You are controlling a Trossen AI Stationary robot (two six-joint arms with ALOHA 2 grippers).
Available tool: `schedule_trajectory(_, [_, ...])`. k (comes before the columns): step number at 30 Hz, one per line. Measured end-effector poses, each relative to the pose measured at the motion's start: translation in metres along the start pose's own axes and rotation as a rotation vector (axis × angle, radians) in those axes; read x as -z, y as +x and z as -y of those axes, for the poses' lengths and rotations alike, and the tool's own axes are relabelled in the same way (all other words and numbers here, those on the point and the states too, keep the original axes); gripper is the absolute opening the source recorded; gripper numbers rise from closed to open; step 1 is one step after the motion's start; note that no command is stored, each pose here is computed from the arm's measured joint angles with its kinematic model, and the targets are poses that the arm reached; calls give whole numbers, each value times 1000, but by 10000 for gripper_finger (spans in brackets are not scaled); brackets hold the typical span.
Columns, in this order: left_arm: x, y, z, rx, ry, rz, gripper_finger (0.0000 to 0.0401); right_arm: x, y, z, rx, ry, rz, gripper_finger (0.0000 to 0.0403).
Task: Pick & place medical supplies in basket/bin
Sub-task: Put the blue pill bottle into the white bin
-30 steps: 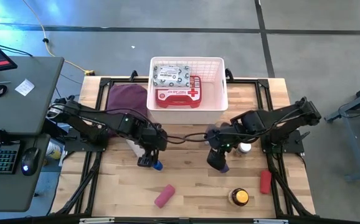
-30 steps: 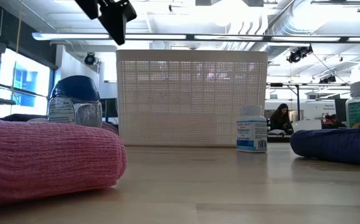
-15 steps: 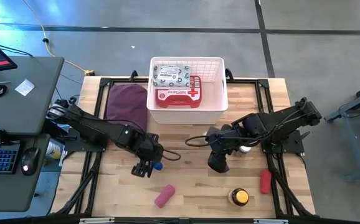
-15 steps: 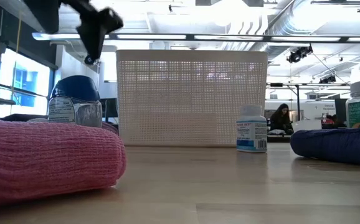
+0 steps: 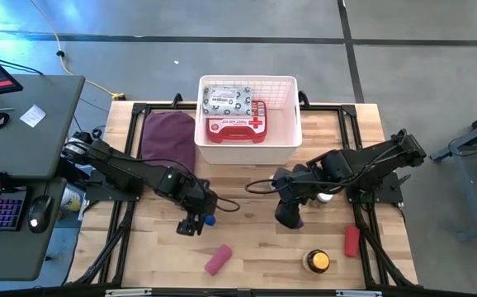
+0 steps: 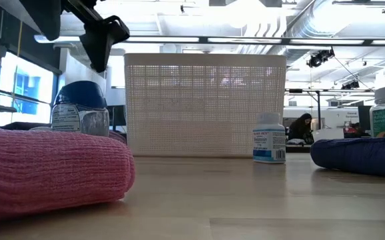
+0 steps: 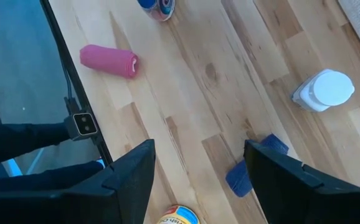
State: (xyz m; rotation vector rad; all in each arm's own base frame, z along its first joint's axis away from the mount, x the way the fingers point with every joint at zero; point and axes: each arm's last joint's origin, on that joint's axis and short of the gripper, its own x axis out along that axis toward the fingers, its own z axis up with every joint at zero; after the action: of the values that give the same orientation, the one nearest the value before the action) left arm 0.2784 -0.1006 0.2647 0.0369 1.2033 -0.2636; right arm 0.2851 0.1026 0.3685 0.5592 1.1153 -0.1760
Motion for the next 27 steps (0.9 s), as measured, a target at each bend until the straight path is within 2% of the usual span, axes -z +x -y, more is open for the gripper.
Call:
schedule_trajectory(13, [6,15,-2,-20,121,18,383,0,0,0,16,6,19,236])
schedule_trajectory(27, [18,39,-7,-47,147,43,383,-1,0,1,31,5,36,236])
